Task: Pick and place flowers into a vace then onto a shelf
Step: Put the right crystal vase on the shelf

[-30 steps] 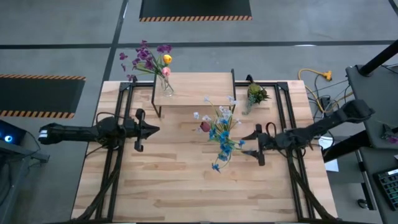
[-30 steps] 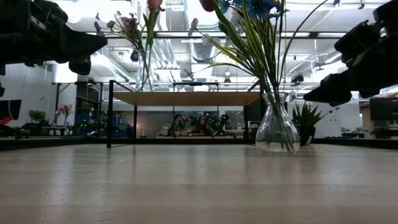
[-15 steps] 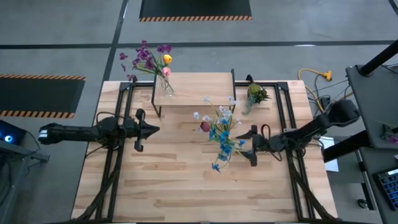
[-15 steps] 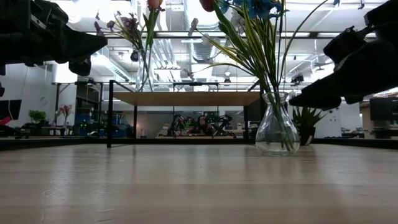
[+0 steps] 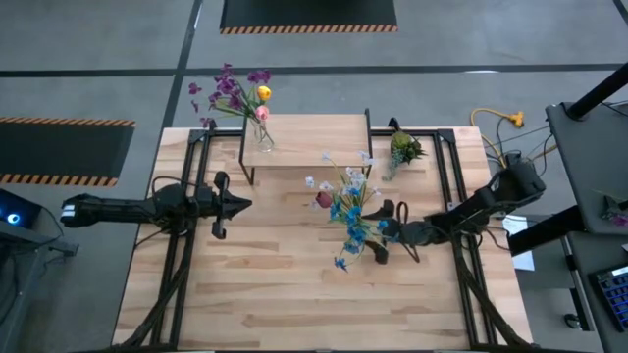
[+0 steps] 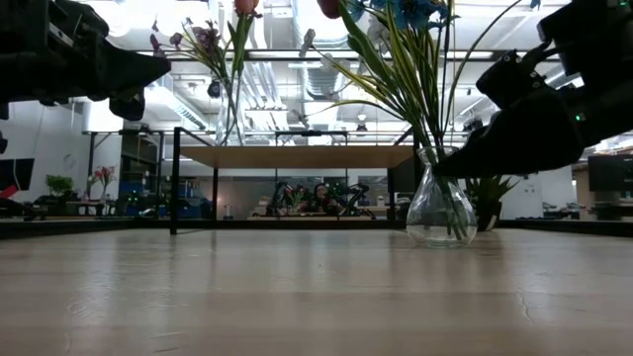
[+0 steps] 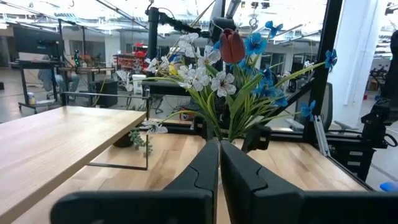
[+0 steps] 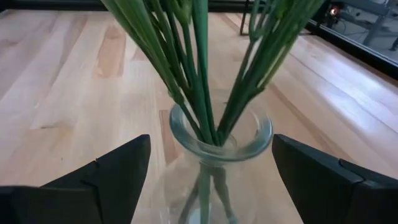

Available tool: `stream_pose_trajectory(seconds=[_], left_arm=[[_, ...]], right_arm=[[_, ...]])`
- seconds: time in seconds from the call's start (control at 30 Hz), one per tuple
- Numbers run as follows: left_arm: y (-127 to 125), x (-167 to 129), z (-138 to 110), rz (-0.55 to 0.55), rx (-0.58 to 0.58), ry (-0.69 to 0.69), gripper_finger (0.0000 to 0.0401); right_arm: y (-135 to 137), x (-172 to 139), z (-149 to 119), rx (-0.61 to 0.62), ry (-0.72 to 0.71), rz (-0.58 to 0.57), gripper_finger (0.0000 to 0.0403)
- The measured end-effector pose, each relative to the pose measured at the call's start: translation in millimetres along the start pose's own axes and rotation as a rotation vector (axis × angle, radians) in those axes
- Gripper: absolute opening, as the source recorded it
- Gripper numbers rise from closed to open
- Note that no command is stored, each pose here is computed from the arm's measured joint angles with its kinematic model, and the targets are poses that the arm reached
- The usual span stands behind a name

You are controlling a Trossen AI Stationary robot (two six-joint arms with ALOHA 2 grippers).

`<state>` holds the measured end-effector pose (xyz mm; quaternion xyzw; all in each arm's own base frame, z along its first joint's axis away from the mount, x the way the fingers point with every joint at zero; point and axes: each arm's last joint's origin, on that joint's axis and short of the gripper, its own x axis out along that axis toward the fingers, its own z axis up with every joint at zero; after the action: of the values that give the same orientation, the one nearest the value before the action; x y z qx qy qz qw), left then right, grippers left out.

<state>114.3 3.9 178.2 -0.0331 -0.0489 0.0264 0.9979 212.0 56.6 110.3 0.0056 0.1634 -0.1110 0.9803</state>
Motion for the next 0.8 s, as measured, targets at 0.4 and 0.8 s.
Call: stream_pose_trajectory(seconds=[0.4, 0.8], left_arm=[[0.1, 0.0, -1.1, 0.0, -0.022, 0.01, 0.0], [0.2, 0.0, -3.6, 0.002, -0.022, 0.039, 0.0]], right_arm=[[3.1, 3.4, 7.5, 0.053, -0.027, 0.003, 0.0316], [3.7, 4.8, 6.1, 0.045, -0.015, 0.001, 0.0177]])
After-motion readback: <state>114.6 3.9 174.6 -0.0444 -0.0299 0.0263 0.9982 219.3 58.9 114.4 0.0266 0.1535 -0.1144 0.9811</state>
